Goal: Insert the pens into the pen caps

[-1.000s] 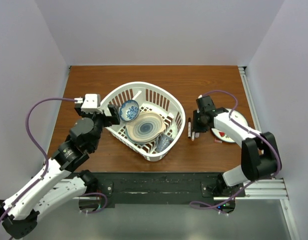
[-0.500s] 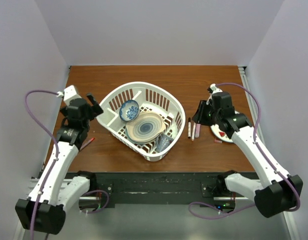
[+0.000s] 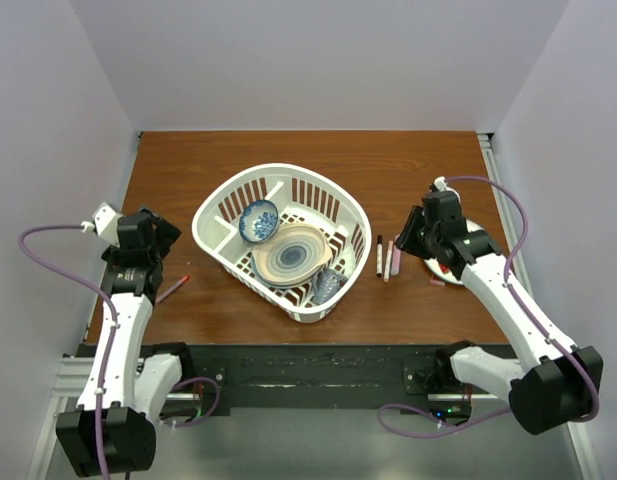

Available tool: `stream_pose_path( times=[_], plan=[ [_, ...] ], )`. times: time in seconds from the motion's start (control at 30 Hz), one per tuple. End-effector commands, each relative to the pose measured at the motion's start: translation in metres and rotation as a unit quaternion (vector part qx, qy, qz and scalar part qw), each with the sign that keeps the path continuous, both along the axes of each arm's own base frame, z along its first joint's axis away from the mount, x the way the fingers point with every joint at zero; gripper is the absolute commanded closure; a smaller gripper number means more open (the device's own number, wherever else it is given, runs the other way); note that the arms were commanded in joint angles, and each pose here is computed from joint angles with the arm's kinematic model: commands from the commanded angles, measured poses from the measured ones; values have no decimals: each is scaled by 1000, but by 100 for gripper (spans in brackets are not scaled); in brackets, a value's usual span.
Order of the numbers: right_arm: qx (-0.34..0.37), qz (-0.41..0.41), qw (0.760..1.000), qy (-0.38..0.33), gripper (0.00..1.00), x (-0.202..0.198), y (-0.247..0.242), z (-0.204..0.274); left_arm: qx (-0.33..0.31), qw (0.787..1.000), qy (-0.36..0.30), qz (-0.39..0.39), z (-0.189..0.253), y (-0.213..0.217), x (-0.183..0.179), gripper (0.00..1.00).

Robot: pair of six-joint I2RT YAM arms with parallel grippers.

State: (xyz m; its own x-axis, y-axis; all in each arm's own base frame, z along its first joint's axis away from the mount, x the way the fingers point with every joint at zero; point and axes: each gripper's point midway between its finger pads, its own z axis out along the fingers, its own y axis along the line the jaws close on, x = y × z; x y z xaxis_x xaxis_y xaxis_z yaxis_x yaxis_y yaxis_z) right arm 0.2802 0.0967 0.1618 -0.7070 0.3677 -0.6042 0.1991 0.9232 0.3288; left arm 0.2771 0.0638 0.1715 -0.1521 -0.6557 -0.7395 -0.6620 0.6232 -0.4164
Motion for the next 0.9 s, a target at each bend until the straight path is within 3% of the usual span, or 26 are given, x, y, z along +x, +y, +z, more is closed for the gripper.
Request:
stream_pose_path(
  times=[0.0,0.1,0.23,0.4,0.6,0.7,0.87],
  plan=[
    [13,-15,1000,-22,66,7,0,6,-25,993,48,101,-32,17,-27,8],
    [10,-12,999,-37,66,6,-2,14,-57,984,102,135,-55,14,-39,11],
    [17,-1,999,-50,66,3,0,22,-51,964,182,186,-82,21,-57,12],
    [18,9,998,-60,65,0,1,31,-61,951,222,205,-99,19,-72,13],
    [17,15,998,-64,65,-3,1,36,-94,958,202,182,-102,7,-67,15],
    [24,20,997,-68,65,-4,3,36,-65,972,180,134,-93,10,-52,17],
    [43,40,996,-69,64,-6,13,35,57,988,146,21,-60,25,-19,15]
  ],
)
